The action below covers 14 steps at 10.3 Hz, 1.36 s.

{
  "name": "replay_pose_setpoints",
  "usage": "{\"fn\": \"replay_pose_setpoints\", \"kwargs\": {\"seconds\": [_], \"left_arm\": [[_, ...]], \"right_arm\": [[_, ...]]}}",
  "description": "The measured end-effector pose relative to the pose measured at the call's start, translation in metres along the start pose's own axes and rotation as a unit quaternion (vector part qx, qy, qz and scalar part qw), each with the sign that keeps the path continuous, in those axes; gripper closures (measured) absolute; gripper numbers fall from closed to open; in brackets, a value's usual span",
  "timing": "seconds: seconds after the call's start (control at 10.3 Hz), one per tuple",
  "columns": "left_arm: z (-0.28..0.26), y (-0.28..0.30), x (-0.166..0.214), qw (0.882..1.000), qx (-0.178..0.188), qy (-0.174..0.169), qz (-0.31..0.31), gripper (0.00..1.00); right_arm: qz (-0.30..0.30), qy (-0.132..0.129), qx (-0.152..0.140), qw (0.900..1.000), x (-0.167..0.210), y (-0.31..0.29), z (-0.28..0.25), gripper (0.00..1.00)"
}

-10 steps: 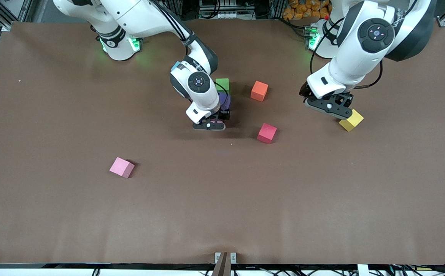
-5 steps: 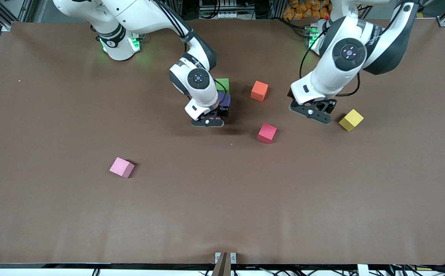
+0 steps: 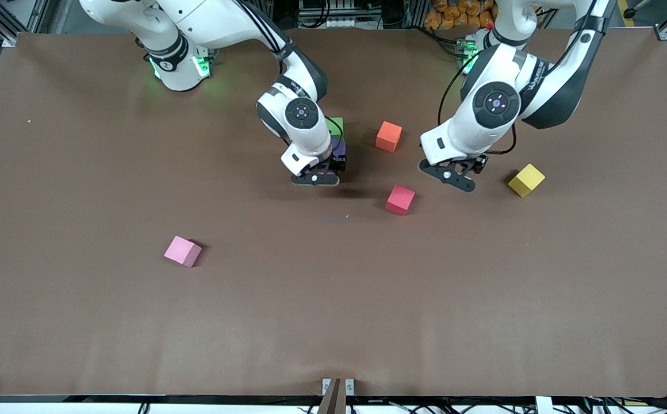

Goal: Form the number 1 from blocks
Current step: 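Carry the pink block to purple with the right gripper while the left gripper reaches red, then place the pink block against purple with the right gripper while the left gripper grasps red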

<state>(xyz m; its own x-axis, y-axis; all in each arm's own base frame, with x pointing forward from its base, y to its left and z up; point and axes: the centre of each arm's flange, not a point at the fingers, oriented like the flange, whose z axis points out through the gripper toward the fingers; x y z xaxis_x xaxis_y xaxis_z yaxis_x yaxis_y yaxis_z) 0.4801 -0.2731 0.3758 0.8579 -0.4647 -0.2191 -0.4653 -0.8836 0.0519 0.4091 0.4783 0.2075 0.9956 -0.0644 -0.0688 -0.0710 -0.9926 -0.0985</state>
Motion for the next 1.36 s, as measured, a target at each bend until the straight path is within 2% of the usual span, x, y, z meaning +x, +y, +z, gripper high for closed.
{"fn": "replay_pose_setpoints", "kwargs": {"seconds": [0.49, 0.68, 0.97, 1.07, 1.17, 1.27, 1.36], "left_arm": [[0.017, 0.001, 0.007, 1.000, -0.005, -0.015, 0.002, 0.00], [0.046, 0.010, 0.030, 0.999, -0.016, -0.029, 0.013, 0.00], [0.075, 0.007, 0.066, 0.999, -0.038, 0.001, 0.004, 0.00], [0.075, 0.004, 0.072, 0.998, -0.058, 0.018, -0.011, 0.00], [0.076, 0.003, 0.076, 0.997, -0.074, 0.028, -0.023, 0.00], [0.080, 0.003, 0.078, 0.996, -0.082, 0.031, -0.029, 0.00], [0.084, 0.003, 0.079, 0.995, -0.084, 0.030, -0.034, 0.00]], "right_arm": [[-0.006, -0.002, 0.002, 1.000, -0.012, -0.003, 0.001, 0.39], [-0.005, -0.005, 0.000, 1.000, -0.020, -0.003, 0.002, 0.39], [-0.003, -0.010, 0.001, 1.000, -0.033, -0.007, 0.003, 0.38], [-0.002, -0.011, 0.000, 1.000, -0.033, -0.007, 0.003, 0.28], [-0.001, -0.011, -0.001, 1.000, -0.033, -0.006, 0.004, 0.12], [0.000, -0.009, 0.001, 1.000, -0.032, -0.006, 0.004, 0.01], [0.002, -0.006, 0.005, 1.000, -0.030, -0.006, 0.001, 0.00]]}}
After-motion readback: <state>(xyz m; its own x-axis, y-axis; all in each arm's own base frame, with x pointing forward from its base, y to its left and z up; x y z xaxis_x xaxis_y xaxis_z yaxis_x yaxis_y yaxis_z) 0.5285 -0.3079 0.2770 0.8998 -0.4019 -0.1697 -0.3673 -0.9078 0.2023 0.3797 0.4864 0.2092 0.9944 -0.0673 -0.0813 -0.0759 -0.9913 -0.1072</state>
